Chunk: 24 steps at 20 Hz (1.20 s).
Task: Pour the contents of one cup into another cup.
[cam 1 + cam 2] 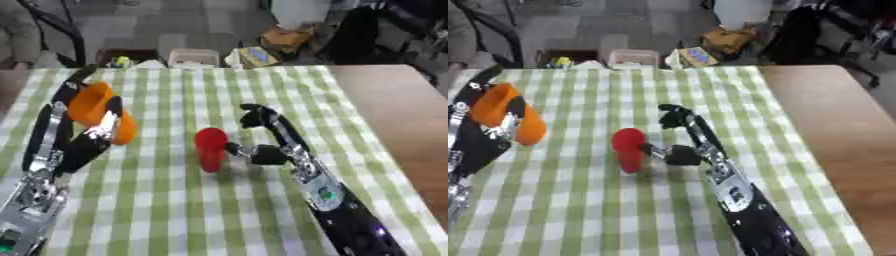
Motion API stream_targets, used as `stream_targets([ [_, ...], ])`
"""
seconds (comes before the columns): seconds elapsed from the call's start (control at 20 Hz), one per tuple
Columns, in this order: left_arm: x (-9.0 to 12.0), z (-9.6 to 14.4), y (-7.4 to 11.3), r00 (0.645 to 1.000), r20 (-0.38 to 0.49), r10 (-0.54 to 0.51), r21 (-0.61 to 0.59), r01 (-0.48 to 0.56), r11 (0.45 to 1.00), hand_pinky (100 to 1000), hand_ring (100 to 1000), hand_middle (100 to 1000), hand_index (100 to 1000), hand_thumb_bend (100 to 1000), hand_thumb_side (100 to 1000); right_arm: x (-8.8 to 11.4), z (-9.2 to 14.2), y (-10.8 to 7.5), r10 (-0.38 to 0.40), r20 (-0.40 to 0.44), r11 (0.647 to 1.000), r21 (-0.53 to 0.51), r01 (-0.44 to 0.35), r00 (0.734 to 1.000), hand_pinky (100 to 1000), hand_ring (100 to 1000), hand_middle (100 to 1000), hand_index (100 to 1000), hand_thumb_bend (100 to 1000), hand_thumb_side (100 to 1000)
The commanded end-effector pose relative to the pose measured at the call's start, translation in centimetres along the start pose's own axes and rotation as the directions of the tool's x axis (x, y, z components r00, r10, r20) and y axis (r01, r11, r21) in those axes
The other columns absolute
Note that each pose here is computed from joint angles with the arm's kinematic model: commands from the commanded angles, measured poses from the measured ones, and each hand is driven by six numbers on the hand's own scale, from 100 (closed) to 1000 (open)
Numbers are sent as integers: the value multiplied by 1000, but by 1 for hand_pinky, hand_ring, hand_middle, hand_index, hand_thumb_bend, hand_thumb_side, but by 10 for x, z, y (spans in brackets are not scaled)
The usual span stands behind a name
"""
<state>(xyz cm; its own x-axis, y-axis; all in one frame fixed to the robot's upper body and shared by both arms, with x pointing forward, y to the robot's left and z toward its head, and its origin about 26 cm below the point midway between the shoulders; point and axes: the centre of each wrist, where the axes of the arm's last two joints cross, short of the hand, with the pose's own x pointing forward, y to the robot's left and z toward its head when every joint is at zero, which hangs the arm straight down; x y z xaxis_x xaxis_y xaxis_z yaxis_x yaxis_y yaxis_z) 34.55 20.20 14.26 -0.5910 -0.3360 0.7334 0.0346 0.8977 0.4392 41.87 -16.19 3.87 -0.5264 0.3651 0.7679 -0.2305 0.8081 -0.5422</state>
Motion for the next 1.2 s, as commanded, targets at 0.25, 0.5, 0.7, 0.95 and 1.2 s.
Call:
stream_targets([
  [0.25,13,-3,3,999,35,11,-21,-11,1000,663,619,495,938,100,482,3,-8,10,11,31,999,41,-12,999,753,661,628,870,657,404],
  [0.5,14,-3,2,999,36,17,-26,-16,1000,664,619,494,939,100,480,5,-12,18,11,42,997,72,-14,999,752,660,628,870,656,409],
  [0.7,15,-3,2,999,38,20,-28,-19,999,664,619,494,939,100,480,7,-15,26,14,54,995,98,-20,998,753,661,629,870,658,411],
  [0.95,16,-3,0,999,39,27,-35,-25,999,664,619,494,939,100,481,10,-20,35,20,65,991,128,-29,998,753,662,631,871,660,416],
  [1.2,17,-3,-1,999,41,34,-39,-32,999,663,619,492,939,100,481,10,-22,46,27,67,986,163,-37,997,744,650,623,871,658,420],
])
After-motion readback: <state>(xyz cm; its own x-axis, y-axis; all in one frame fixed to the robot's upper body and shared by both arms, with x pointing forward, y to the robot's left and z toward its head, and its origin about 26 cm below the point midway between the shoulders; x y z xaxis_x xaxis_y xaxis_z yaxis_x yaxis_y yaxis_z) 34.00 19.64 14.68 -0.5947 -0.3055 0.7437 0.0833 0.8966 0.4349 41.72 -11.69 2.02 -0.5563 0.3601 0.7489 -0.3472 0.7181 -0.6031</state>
